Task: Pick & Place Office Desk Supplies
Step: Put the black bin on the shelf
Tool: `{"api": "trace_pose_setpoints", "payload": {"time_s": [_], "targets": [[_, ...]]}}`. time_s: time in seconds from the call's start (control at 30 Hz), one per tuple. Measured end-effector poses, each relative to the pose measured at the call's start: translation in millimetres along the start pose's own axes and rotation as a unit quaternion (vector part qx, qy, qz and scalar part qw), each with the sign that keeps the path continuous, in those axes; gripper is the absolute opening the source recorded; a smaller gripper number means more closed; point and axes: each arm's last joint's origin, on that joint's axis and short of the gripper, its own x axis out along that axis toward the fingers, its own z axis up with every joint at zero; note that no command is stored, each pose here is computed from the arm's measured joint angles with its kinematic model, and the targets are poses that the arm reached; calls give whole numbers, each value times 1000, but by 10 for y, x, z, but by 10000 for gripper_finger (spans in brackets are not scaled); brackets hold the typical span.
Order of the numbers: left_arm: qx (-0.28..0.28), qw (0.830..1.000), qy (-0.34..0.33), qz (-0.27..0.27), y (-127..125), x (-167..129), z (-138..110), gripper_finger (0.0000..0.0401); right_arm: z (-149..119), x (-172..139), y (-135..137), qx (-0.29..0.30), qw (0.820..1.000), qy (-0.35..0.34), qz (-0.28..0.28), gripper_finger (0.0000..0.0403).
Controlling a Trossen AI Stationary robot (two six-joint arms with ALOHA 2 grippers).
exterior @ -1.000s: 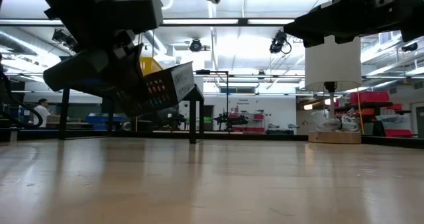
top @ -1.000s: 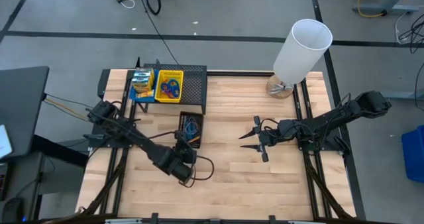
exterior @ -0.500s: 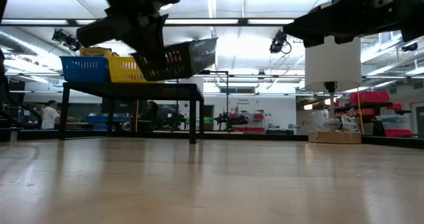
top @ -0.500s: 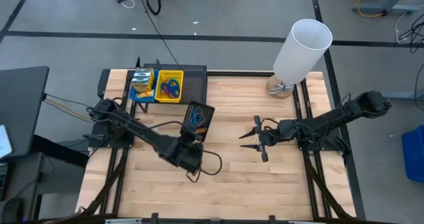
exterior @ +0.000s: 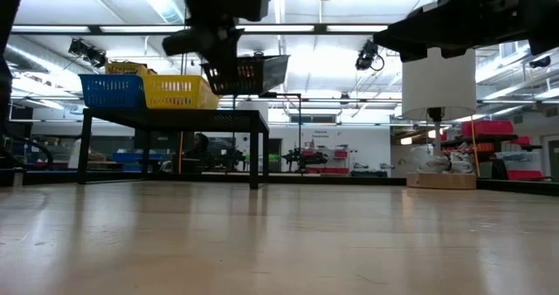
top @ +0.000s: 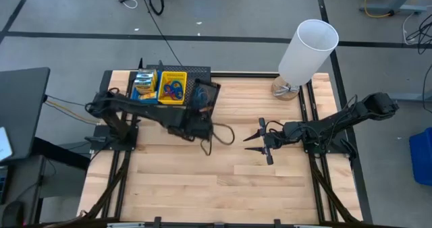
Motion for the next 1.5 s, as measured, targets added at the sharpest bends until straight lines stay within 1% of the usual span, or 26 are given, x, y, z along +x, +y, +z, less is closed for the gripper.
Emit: {"api": "trace_pose_setpoints", "payload": {"time_s": [0.1, 0.2, 0.33, 0.5, 0.6, 0.73, 0.9, 1.1, 1.33, 1.5], "targets": [[-22, 999, -10, -23, 211, 76, -68, 6, 0, 0, 0, -4, 1000, 0, 0, 153], [-31, 999, -6, -29, 405, 160, -164, 6, 0, 0, 0, -5, 1000, 0, 0, 153], [-51, 996, -9, -68, 590, 307, -265, 6, 1, 0, 0, -5, 1000, 0, 0, 153], [-59, 992, -10, -107, 710, 448, -352, 6, 0, 0, 0, -5, 1000, 0, 0, 153], [-65, 991, -7, -117, 751, 495, -388, 6, 1, 0, 0, -5, 1000, 0, 0, 153], [-74, 985, -13, -152, 782, 541, -433, 6, 1, 0, 0, -5, 1000, 0, 0, 153], [-84, 983, -17, -165, 819, 574, -461, 7, 1, 0, 0, -5, 1000, 0, 0, 153], [-90, 978, -26, -187, 830, 593, -473, 49, 1, 0, 0, -5, 1000, -1, 0, 153], [-91, 977, -29, -188, 826, 596, -466, 97, 1, 0, 0, -5, 1000, -1, 0, 153], [-90, 980, -22, -176, 831, 600, -471, 143, 1, 0, 0, -5, 1000, -1, 0, 153]]}}
